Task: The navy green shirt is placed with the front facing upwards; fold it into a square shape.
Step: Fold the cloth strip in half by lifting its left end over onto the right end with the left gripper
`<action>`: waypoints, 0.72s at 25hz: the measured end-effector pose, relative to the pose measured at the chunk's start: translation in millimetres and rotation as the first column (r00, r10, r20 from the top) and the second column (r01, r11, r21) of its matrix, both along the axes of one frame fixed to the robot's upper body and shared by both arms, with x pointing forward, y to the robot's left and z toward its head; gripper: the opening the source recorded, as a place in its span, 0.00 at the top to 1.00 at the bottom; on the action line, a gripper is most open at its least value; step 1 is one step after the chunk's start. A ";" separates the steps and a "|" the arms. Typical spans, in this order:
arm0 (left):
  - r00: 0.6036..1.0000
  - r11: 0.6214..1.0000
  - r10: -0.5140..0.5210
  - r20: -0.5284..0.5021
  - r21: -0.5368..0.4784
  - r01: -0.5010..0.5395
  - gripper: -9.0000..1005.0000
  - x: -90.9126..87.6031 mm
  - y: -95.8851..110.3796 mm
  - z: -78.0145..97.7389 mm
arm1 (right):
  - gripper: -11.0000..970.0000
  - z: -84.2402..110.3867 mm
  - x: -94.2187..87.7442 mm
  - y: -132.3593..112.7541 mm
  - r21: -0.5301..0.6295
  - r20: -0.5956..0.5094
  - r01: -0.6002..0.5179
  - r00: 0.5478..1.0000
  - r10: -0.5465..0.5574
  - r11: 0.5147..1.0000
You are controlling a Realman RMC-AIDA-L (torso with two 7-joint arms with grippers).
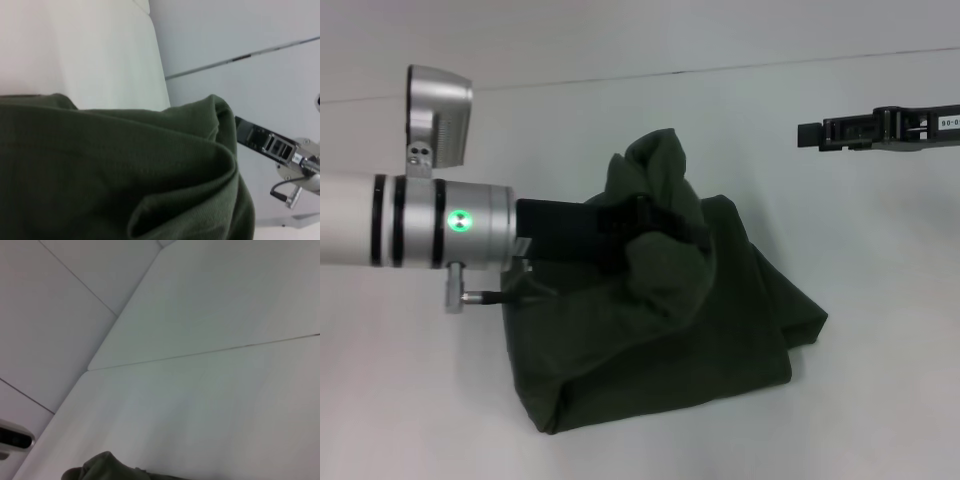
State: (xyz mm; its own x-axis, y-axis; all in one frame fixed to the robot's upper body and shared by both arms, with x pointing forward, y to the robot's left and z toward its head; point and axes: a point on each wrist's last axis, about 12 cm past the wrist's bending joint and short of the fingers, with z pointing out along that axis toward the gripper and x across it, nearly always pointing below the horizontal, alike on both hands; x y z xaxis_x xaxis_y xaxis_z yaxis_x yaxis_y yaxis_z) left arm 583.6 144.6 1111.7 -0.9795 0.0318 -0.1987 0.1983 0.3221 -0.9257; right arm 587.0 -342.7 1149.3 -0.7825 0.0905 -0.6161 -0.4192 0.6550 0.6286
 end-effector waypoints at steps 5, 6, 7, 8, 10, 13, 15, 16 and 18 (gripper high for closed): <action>0.999 1.000 0.017 -0.048 -0.011 -0.017 0.91 -5.9 -8.0 -11.9 | 0.33 -2.6 -1.2 -2.3 -0.003 0.001 0.010 1.000 -0.010 1.000; 0.998 1.000 0.007 -0.055 -0.014 -0.008 0.90 -7.6 -8.3 -12.4 | 0.33 -2.8 -1.1 -2.7 -0.002 0.001 0.013 1.000 -0.013 1.000; 0.998 1.000 -0.001 -0.060 -0.017 0.000 0.90 -9.0 -7.7 -12.1 | 0.33 -2.9 -0.6 -3.2 -0.002 0.002 0.018 1.000 -0.018 1.000; 0.998 1.000 -0.004 -0.062 -0.017 0.003 0.90 -9.4 -6.6 -11.9 | 0.33 -2.7 -0.3 -2.9 -0.002 0.003 0.018 1.000 -0.018 1.000; 0.998 1.000 0.000 -0.064 -0.017 -0.001 0.90 -9.1 -2.0 -10.6 | 0.33 -2.2 1.0 -2.0 -0.005 0.005 0.016 1.000 -0.016 1.000; 0.998 1.000 0.002 -0.055 -0.015 -0.003 0.82 -8.0 1.0 -7.8 | 0.33 -1.8 2.5 -0.8 -0.009 0.007 0.015 1.000 -0.015 1.000; 0.999 1.000 0.005 -0.047 -0.012 -0.005 0.68 -6.5 -0.1 -6.5 | 0.33 -1.5 3.2 -0.4 -0.008 0.007 0.017 1.000 -0.017 1.000; 0.999 1.000 0.008 -0.043 -0.014 -0.008 0.63 -5.3 -1.3 -5.5 | 0.33 -1.4 3.4 -0.3 -0.008 0.006 0.017 1.000 -0.017 1.000; 0.999 1.000 0.012 -0.033 -0.023 -0.013 0.53 -3.1 -4.2 -3.0 | 0.33 -0.9 3.8 -0.3 -0.006 0.006 0.019 1.000 -0.019 1.000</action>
State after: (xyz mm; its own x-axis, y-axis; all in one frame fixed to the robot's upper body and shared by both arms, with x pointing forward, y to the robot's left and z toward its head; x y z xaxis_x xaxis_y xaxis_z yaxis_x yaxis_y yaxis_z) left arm 580.5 140.3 1108.8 -0.9859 0.0155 -0.1668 0.1636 0.3026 -0.9390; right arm 590.8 -343.0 1148.4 -0.7771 0.1016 -0.6211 -0.4101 0.6668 0.6222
